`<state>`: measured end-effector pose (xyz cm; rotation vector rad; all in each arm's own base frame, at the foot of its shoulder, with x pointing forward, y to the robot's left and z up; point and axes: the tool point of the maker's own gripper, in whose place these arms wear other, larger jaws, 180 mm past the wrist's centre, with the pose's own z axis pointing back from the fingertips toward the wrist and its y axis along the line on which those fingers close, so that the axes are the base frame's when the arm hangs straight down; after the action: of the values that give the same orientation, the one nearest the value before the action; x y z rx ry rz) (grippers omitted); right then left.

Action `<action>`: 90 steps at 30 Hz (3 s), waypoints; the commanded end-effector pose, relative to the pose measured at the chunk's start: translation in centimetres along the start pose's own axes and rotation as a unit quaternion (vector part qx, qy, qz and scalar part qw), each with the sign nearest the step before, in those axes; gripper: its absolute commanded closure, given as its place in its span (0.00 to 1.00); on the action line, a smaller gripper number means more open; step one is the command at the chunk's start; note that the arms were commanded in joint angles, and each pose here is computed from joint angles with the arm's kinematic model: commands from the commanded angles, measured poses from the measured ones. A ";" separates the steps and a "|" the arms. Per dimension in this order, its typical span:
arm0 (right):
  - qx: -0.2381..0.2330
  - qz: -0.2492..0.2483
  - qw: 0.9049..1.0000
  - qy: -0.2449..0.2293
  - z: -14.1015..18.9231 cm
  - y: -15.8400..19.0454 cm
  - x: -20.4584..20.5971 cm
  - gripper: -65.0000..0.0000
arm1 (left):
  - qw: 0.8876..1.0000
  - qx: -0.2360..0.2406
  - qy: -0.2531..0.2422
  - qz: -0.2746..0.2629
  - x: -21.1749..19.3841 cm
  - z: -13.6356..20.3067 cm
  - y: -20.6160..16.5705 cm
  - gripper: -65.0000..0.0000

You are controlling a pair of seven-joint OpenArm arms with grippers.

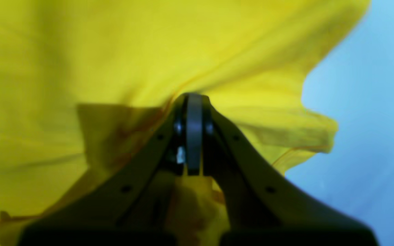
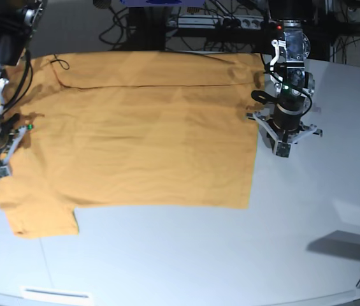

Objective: Fold the T-shirt properly
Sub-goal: 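Pull the held side edges with both grippers toward the left gripper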

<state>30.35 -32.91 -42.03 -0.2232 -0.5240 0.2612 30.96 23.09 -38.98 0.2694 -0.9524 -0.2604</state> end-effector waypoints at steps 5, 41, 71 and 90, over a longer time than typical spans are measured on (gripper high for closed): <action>-0.008 0.002 0.999 0.044 -0.7 -1.5 -2.9 1.00 | 0.999 0.013 -0.029 -0.008 1.9 0.3 0.9 1.00; -0.043 -0.025 0.998 0.030 -0.9 -3.2 -3.0 1.00 | 0.990 -0.131 -0.005 0.049 1.9 -0.9 -10.7 1.00; -0.040 -0.017 0.999 0.008 0.4 -0.6 -0.6 1.00 | 0.996 -0.068 0.051 0.042 -3.4 -1.0 -4.0 1.00; -0.071 0.044 0.996 -0.022 4.2 0.0 3.1 0.84 | 0.997 -0.048 0.053 0.009 -3.7 -1.0 -0.7 1.00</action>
<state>29.64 -30.67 -38.75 -0.3450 -0.5303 0.3122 31.23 21.89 -40.98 0.1186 -0.9495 -0.2698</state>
